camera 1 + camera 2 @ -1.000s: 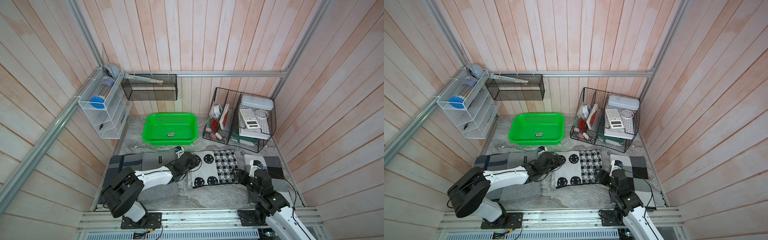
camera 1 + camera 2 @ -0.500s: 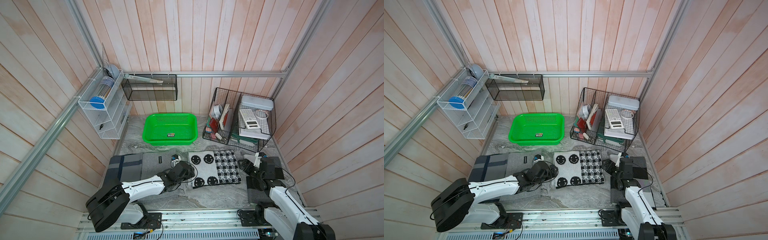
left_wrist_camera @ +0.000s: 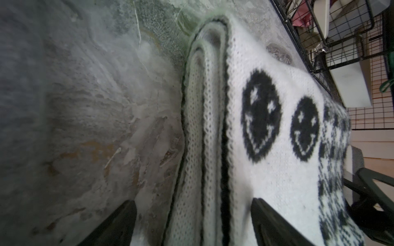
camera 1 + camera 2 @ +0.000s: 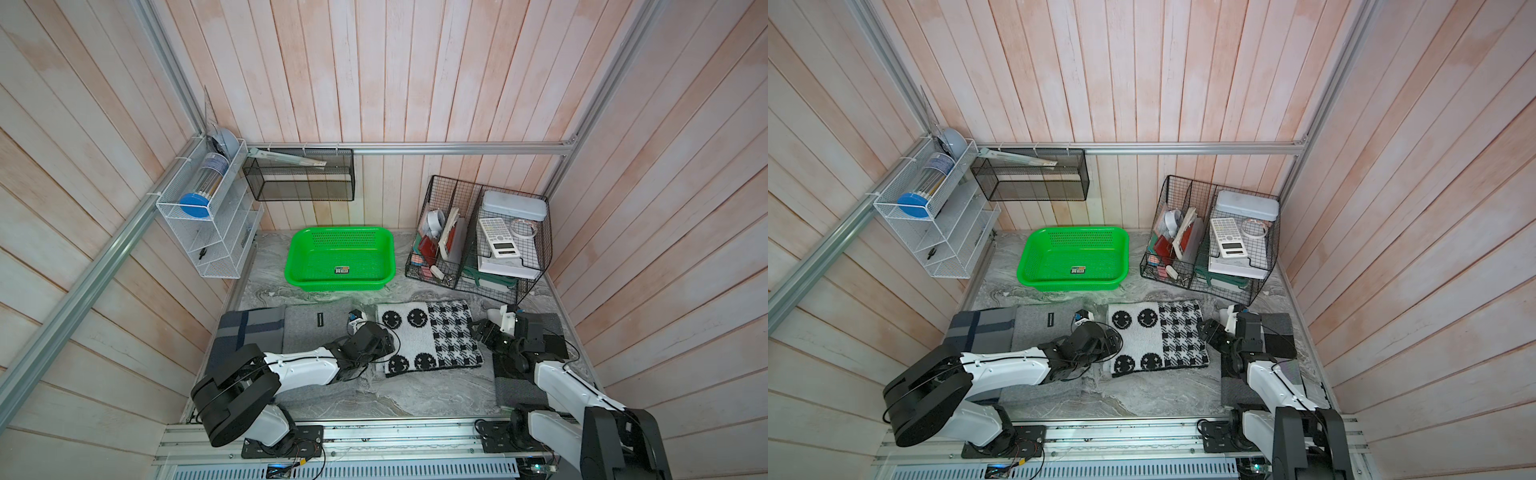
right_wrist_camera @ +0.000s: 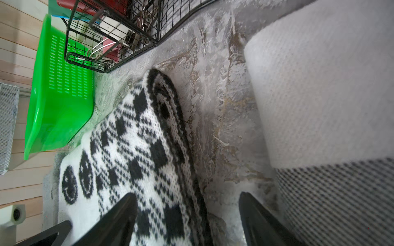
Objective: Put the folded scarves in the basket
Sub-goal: Pick up the scarf at the center of the board.
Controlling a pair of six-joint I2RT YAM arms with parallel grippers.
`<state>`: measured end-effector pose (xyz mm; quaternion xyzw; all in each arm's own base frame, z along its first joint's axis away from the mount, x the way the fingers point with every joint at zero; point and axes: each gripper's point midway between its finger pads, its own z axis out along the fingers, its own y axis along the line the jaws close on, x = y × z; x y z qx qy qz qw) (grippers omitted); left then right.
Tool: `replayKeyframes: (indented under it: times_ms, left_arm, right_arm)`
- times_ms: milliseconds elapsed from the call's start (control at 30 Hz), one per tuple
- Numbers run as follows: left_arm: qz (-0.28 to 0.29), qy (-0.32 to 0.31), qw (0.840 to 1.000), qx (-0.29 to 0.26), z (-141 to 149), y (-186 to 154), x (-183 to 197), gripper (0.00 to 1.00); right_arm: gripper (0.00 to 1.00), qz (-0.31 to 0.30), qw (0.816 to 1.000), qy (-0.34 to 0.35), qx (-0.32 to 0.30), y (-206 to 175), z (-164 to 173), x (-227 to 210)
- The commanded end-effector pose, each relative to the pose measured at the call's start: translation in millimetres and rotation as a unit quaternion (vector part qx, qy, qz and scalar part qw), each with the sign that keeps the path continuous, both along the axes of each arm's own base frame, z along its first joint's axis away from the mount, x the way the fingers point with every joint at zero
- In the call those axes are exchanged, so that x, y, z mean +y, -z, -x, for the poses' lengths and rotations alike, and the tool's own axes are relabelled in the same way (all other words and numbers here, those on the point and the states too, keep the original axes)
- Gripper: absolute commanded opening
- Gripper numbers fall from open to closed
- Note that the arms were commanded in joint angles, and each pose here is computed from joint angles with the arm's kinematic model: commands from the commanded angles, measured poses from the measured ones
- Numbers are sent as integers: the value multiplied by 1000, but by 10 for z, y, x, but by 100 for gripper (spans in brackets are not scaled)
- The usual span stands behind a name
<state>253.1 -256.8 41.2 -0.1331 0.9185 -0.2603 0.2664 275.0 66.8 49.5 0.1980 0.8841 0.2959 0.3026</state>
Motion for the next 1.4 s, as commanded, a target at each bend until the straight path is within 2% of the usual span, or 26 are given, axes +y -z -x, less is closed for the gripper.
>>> replayKeyframes:
  times_ms: [0,300,500,567,600,633,700,733,767,800,900,1033,1200,1367]
  left_arm:
    - [4,-10,1000,1,-49,27,-46,90]
    - [-4,-9,1000,13,-76,163,-96,83]
    - [-6,-6,1000,14,-83,217,-117,73]
    - [-2,0,1000,11,-88,202,-148,54]
    - [2,8,1000,9,-86,189,-178,39]
    - [6,17,1000,8,-81,172,-206,28]
    - [10,35,999,4,-60,132,-246,15]
    - [10,41,999,1,-49,100,-246,5]
    - [10,43,999,-4,-43,58,-231,0]
    - [12,46,999,-10,-32,3,-218,0]
    - [26,56,997,-35,26,-217,-173,0]
    - [-1,63,996,-60,116,-449,36,0]
    - [-15,48,994,-97,167,-806,291,0]
    - [-13,35,988,-151,56,-1221,450,0]
  right_arm:
    - [80,-8,1000,-27,-11,-37,-37,91]
    - [79,-5,998,-53,17,140,-7,267]
    - [66,-11,997,-68,21,174,49,394]
    - [59,-14,997,-73,19,173,73,437]
    - [53,-19,997,-80,14,151,83,473]
    - [44,-25,996,-88,10,122,94,505]
    - [26,-37,993,-113,2,34,137,590]
    - [16,-41,992,-122,-4,-13,156,624]
    - [6,-41,991,-127,-9,-54,180,641]
    - [0,-40,991,-129,-15,-97,207,655]
    - [0,-41,991,-124,-38,-258,284,662]
    - [0,-63,986,-116,-100,-614,426,733]
    - [0,-84,972,-117,-186,-1172,533,805]
    - [0,-78,965,-138,-210,-1472,486,932]
